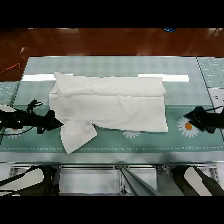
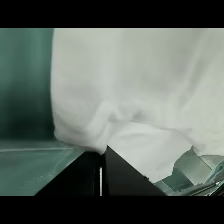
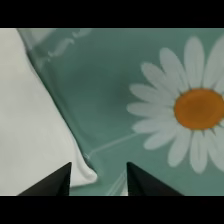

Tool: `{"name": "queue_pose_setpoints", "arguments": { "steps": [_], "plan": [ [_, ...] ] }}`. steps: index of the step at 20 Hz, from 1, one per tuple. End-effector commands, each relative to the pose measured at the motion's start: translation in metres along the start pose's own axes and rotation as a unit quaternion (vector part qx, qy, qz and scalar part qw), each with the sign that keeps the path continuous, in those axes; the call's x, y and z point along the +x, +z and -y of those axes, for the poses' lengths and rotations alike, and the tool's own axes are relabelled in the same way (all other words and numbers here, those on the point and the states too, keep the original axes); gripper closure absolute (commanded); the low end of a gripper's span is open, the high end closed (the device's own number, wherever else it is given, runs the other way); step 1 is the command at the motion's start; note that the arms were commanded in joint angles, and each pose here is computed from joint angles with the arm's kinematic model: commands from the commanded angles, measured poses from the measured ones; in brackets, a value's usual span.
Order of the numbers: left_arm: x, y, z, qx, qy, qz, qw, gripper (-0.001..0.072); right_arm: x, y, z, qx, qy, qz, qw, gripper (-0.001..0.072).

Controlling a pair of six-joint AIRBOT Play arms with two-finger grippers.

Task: Fold the shirts.

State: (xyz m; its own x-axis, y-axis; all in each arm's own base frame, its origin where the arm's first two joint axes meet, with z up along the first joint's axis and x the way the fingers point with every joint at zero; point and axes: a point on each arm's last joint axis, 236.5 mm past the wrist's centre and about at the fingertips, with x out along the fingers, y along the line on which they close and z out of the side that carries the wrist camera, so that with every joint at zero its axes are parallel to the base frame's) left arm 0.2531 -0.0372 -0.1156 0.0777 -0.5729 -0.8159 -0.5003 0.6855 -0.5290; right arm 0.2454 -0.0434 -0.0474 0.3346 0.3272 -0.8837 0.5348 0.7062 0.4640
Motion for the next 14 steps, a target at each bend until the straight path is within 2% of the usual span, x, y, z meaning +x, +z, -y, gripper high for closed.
{"name": "queue_pose_setpoints", "arguments": {
  "steps": [1, 4, 8, 14],
  "plan": [
    [0.0, 0.005, 0.0, 0.012, 0.002, 0.008, 1.0, 0.0683, 0.019, -0.051, 0.027, 0.032, -0.016, -0.077, 0.996, 0.0305],
    [0.0, 0.003, 0.001, 0.012, 0.002, 0.004, 1.0, 0.0683, 0.037, -0.069, 0.019, 0.053, 0.017, -0.105, 0.993, 0.0305],
    [0.0, 0.003, 0.001, 0.014, 0.001, 0.004, 1.0, 0.0683, 0.057, -0.086, -0.002, 0.014, 0.031, -0.151, 0.988, 0.0305],
    [-0.001, 0.009, 0.024, 0.022, -0.047, 0.018, 0.998, 0.0683, 0.092, -0.06, -0.042, 0.027, 0.071, -0.125, 0.989, 0.0306]
  ]
}}
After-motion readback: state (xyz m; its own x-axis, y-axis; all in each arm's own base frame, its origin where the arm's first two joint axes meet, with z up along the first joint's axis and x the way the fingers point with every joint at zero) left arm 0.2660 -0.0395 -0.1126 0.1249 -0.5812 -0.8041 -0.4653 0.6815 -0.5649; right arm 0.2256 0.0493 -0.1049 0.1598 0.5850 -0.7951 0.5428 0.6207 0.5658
